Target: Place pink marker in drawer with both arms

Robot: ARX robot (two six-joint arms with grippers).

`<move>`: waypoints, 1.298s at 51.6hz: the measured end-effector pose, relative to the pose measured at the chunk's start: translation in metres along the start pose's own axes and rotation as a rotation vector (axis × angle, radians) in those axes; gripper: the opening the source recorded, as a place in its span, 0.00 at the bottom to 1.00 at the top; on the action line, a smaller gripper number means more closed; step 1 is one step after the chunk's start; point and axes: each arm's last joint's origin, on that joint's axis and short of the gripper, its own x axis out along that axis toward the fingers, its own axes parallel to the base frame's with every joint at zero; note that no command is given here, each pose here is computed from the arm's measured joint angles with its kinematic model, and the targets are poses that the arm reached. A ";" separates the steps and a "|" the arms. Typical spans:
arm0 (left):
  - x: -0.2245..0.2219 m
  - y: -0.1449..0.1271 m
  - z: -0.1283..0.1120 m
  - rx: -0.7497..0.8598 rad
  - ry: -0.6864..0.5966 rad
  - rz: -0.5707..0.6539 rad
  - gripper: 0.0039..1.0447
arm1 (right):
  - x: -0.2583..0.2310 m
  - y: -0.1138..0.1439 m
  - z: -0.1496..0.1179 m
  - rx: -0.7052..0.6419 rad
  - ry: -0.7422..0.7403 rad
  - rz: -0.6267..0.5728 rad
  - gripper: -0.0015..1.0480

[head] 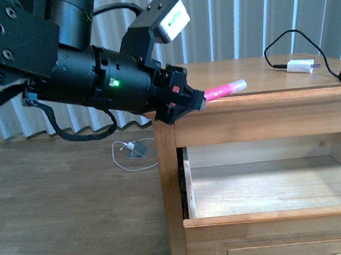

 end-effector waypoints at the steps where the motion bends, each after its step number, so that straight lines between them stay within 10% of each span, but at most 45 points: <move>1: 0.003 -0.001 -0.003 -0.003 0.005 -0.001 0.14 | 0.000 0.000 0.000 0.000 0.000 0.000 0.92; 21: 0.051 -0.025 -0.049 -0.050 0.112 -0.024 0.15 | 0.000 0.000 0.000 0.000 0.000 0.000 0.92; 35: 0.053 -0.026 -0.047 -0.045 0.084 0.054 0.57 | 0.000 0.000 0.000 0.000 0.000 0.000 0.92; 49: 0.005 -0.025 -0.026 -0.053 0.008 0.218 0.96 | 0.000 0.000 0.000 0.000 0.000 0.000 0.92; 67: -0.125 -0.038 0.000 -0.126 -0.082 0.543 0.95 | 0.000 0.000 0.000 0.000 0.000 0.000 0.92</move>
